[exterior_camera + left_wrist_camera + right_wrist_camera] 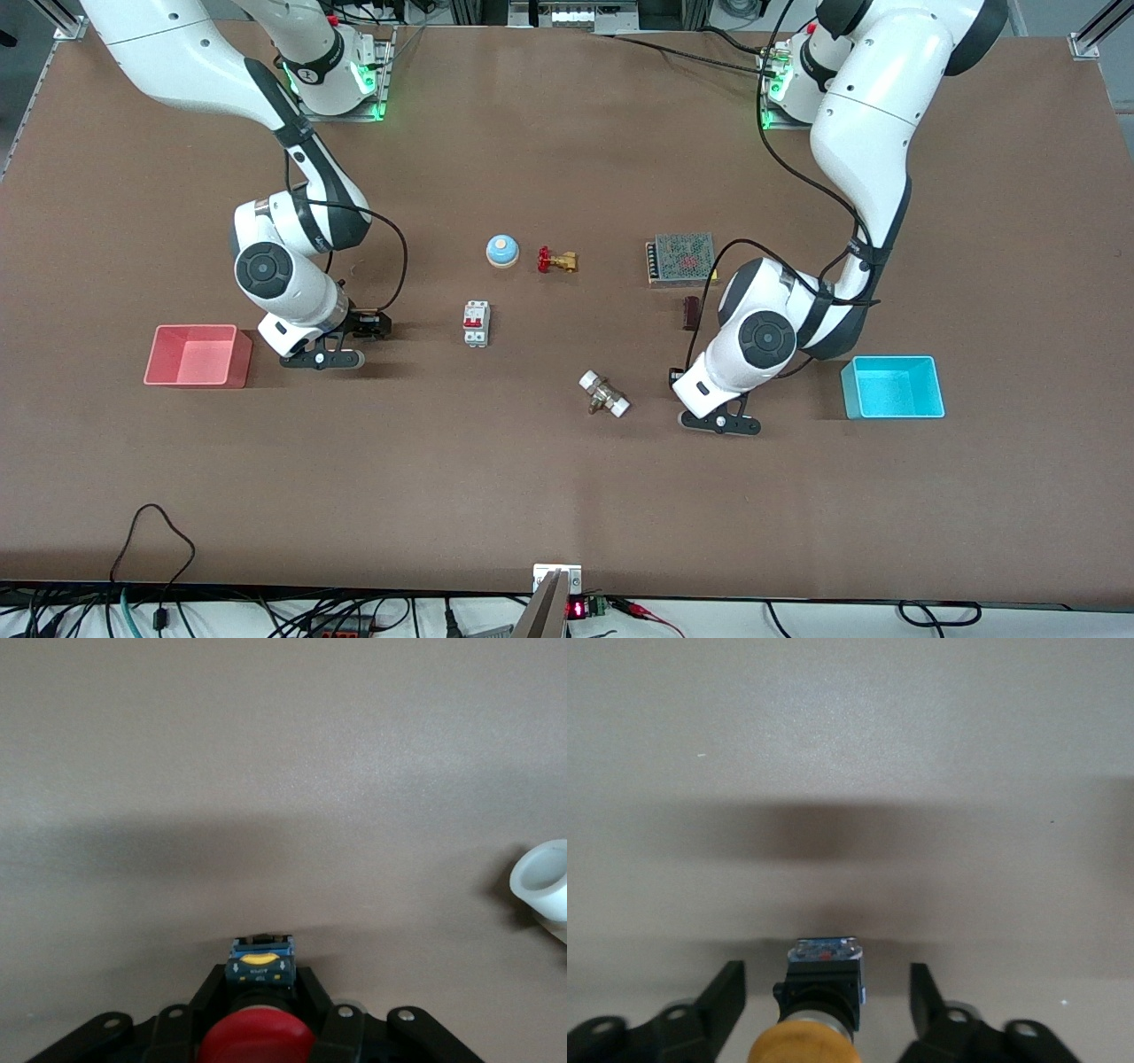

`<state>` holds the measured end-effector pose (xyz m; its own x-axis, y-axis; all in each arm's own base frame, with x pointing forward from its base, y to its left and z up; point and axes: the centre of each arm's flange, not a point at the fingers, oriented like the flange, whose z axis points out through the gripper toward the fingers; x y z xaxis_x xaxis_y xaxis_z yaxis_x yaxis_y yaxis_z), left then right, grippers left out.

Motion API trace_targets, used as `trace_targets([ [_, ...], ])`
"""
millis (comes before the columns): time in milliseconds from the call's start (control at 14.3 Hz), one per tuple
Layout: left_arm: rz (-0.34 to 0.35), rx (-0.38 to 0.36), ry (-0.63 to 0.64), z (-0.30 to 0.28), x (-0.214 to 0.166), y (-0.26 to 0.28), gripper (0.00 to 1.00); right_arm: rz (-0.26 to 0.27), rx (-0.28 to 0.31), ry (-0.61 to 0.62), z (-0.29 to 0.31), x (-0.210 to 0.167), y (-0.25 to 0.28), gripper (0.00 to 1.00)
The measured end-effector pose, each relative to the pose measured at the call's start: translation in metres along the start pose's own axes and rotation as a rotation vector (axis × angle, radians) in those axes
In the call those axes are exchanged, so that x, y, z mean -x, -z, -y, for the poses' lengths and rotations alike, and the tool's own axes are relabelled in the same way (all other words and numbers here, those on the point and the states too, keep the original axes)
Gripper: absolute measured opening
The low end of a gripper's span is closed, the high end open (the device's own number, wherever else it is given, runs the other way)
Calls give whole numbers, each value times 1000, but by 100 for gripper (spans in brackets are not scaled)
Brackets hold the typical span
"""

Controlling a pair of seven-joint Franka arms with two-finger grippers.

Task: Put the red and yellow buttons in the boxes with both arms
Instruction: 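Carry the yellow button to the pink box while the left gripper carries red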

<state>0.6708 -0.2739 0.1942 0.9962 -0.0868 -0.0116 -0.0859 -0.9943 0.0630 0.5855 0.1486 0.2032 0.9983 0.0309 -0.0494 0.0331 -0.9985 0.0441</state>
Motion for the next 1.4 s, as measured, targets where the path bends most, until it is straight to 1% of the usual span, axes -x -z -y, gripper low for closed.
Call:
trace_targets([
  [70, -7, -2, 4, 3, -2, 3, 37, 1, 2, 3, 0, 0, -1, 70],
  [140, -17, -6, 11, 8, -6, 10, 37, 2, 6, 7, 0, 0, -3, 68],
  [210, -25, -17, 21, 16, -11, 21, 37, 3, 7, 9, 0, 1, -4, 59],
  [280, -24, -33, 35, 27, -15, 37, 37, 3, 7, 10, 1, 1, -4, 46],
  [350, -11, -52, 48, 38, -18, 55, 37, 1, 6, 11, 1, 0, -3, 42],
  [490, 18, -99, 64, 67, -19, 95, 37, -9, 1, 16, 5, -1, 0, 42],
  [629, 50, -149, 46, 110, -17, 135, 37, -18, 1, 13, 5, -8, 10, 42],
  [769, 95, -179, 32, 166, -12, 168, 37, -15, 15, -5, -5, -19, 34, 42],
  [839, 109, -179, 32, 199, -10, 178, 37, -18, 25, -13, -18, -27, 54, 42],
  [979, 137, -166, 37, 266, -3, 175, 37, -43, 39, -12, -57, -37, 103, 42],
  [1119, 160, -153, 49, 310, 10, 150, 37, -60, 54, -7, -103, -37, 141, 42],
  [1259, 154, -148, 52, 319, 19, 118, 37, -62, 68, 8, -141, -36, 157, 42],
  [1399, 134, -138, 39, 312, 25, 93, 37, -50, 84, 26, -184, -36, 153, 42],
])
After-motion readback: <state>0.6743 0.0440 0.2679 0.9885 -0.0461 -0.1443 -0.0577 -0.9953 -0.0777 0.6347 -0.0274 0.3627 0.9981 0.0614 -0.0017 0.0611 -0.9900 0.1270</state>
